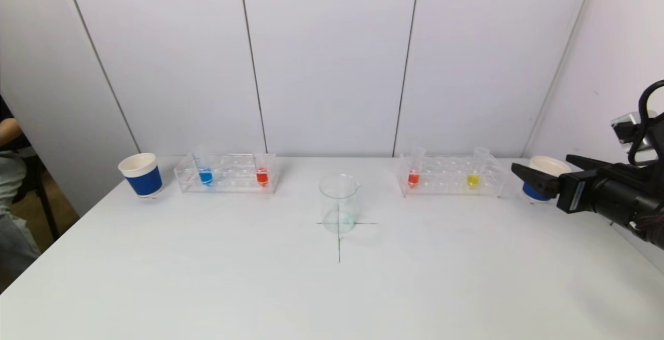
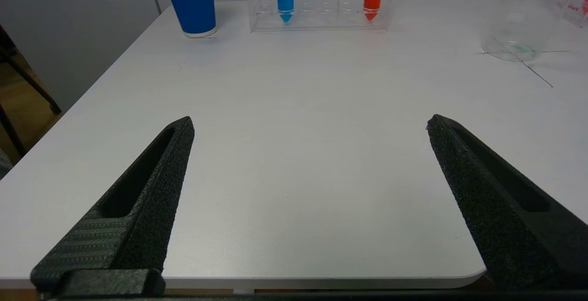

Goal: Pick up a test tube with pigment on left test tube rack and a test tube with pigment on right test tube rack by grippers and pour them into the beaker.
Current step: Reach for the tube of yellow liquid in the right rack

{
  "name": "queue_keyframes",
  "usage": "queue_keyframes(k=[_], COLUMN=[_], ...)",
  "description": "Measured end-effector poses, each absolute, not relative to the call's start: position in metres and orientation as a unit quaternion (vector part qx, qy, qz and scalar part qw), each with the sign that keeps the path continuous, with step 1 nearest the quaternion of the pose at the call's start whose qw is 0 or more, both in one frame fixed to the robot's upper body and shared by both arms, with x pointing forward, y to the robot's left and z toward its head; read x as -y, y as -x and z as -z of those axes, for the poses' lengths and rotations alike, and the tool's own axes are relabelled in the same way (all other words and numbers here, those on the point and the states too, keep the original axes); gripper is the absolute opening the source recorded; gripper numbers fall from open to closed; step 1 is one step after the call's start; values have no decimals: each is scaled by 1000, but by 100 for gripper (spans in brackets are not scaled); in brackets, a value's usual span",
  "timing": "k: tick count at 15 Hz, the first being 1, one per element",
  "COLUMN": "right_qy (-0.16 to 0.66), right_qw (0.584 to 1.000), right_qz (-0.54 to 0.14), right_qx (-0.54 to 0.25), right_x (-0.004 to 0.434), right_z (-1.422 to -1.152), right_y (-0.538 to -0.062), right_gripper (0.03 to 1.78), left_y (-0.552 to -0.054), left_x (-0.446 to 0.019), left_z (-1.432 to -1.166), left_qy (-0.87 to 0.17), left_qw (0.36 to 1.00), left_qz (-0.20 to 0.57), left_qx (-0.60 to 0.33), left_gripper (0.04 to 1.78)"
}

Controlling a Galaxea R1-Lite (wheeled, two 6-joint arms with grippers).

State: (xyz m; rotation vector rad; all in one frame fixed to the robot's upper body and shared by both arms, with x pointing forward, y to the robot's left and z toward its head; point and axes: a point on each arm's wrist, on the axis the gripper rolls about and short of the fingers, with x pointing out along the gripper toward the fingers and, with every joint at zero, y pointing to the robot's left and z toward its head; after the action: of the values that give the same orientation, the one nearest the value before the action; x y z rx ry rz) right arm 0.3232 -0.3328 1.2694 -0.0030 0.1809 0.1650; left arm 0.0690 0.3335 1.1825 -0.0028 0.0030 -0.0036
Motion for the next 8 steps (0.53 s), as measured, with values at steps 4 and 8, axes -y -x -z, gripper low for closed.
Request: queue_keyframes(k=[4, 8], right_qy=[6, 5], right_qw=[996, 996], right_qz=[-64, -60], right_qx=[-62, -67], right_x=[333, 333], right_z=[-1248, -1227], right_y=[-349, -368], right_gripper=[177, 177], left_y=[-69, -69], left_x=[-334, -334], left_z=[-1182, -1182], left_qy=[1, 1], left_qw=[1000, 1000], left_qz=[2, 2], left_qx=[-1, -1], left_gripper=[177, 177])
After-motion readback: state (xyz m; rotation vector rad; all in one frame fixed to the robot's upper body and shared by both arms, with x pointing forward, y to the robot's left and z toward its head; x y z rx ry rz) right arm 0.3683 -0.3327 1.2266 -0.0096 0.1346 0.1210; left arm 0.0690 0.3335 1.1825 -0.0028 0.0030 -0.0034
